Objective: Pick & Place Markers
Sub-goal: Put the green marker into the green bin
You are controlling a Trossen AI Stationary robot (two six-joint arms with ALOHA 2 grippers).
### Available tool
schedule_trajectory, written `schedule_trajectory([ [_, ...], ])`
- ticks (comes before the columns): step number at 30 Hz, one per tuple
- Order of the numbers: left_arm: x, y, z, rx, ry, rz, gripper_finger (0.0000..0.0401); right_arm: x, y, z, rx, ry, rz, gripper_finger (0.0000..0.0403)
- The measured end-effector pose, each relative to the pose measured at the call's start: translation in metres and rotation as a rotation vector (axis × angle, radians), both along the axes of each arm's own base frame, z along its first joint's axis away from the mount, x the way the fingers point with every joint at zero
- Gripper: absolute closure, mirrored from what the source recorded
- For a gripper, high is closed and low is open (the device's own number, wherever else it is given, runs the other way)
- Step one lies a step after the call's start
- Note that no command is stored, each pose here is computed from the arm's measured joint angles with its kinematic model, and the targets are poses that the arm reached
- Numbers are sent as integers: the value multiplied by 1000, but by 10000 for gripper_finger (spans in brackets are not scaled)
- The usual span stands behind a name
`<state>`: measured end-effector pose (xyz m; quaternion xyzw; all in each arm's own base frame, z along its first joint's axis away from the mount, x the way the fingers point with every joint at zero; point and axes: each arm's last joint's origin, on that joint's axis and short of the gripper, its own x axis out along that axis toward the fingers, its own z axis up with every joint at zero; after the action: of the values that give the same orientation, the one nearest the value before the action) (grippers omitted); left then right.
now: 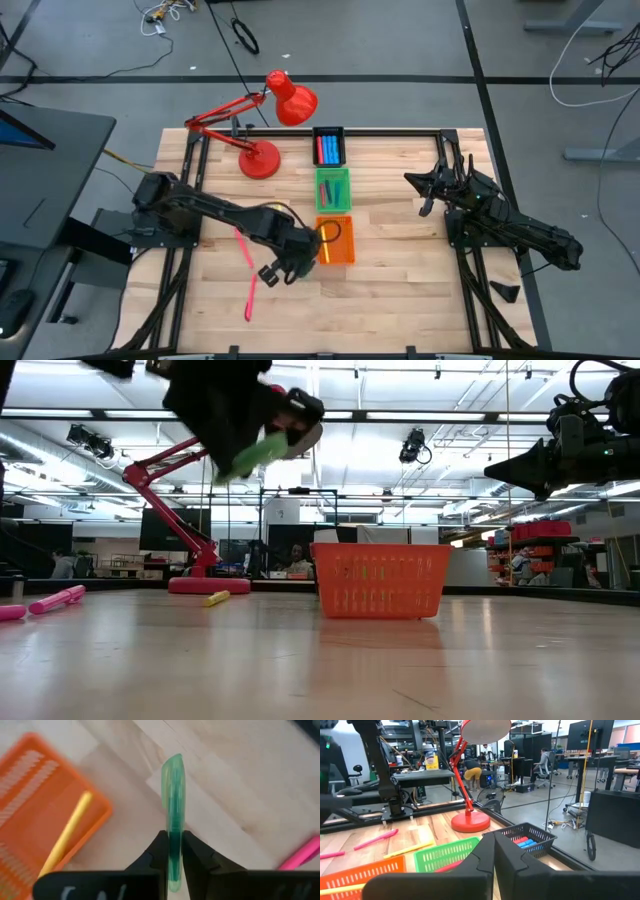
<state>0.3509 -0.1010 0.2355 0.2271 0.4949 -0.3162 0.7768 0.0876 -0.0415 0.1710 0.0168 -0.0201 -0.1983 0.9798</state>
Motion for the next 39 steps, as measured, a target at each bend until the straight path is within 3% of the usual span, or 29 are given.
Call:
schedule_trajectory([
  [7,-11,12,24,-56,9,240,365,0,0,0,0,0,0,392],
  [13,-19,17,32,-145,105,525,366,0,0,0,0,0,0,392],
  [21,-23,19,32,-213,191,906,366,0,0,0,0,0,0,392],
  [32,-23,21,32,-387,265,1479,367,0,0,0,0,0,0,392],
  [39,-23,22,32,-478,291,1728,367,0,0,0,0,0,0,392],
])
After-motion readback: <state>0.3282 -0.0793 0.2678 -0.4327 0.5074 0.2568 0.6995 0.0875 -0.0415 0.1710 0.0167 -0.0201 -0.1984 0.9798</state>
